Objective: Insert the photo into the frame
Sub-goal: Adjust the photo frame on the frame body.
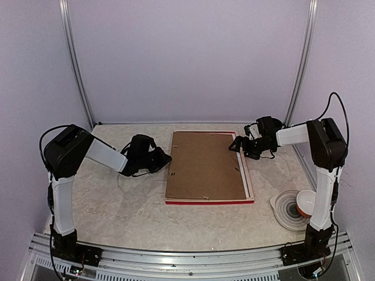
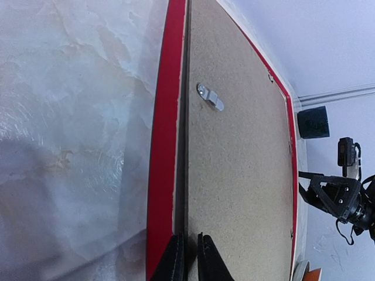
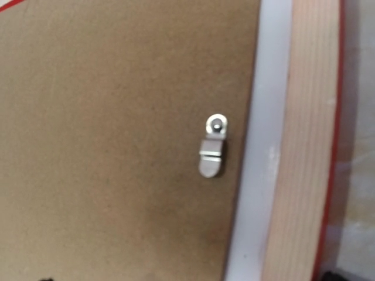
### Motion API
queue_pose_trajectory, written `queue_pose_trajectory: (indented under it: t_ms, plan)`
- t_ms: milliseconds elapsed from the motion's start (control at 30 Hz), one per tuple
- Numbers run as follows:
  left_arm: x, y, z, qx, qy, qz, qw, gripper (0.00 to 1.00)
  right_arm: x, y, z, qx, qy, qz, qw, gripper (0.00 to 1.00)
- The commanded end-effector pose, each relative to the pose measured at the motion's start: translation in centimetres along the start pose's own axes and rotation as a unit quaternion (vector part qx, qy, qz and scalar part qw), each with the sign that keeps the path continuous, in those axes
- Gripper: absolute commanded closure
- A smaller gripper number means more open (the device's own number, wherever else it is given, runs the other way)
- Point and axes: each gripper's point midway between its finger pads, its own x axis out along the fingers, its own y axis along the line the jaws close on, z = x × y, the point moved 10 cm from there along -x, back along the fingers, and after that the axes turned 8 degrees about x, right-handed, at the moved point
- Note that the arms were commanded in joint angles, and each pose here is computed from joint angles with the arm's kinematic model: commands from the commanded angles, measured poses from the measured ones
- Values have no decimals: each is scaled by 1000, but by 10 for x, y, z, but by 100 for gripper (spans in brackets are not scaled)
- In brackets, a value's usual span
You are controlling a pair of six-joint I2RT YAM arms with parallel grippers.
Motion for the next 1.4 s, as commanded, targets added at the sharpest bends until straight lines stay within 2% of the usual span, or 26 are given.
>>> queue_pose_trajectory:
  t_ms: [0, 200, 900, 1133, 1367]
  plan:
    - [2, -13, 0, 12, -21, -21, 999, 90, 6, -7, -7, 9, 12, 3, 1000, 1]
    - [-5, -22, 3, 37, -35, 0, 999, 90, 6, -6, -7, 9, 12, 6, 1000, 1]
    - [16, -31, -5, 57, -12, -2, 998, 84, 8, -2, -9, 9, 17, 19, 1000, 1]
    - [16, -29, -6, 61, -14, 6, 998, 69, 9, -1, -9, 10, 18, 22, 1000, 1]
    - [3, -35, 0, 63, -30, 8, 998, 43, 3, -2, -12, 5, 14, 6, 1000, 1]
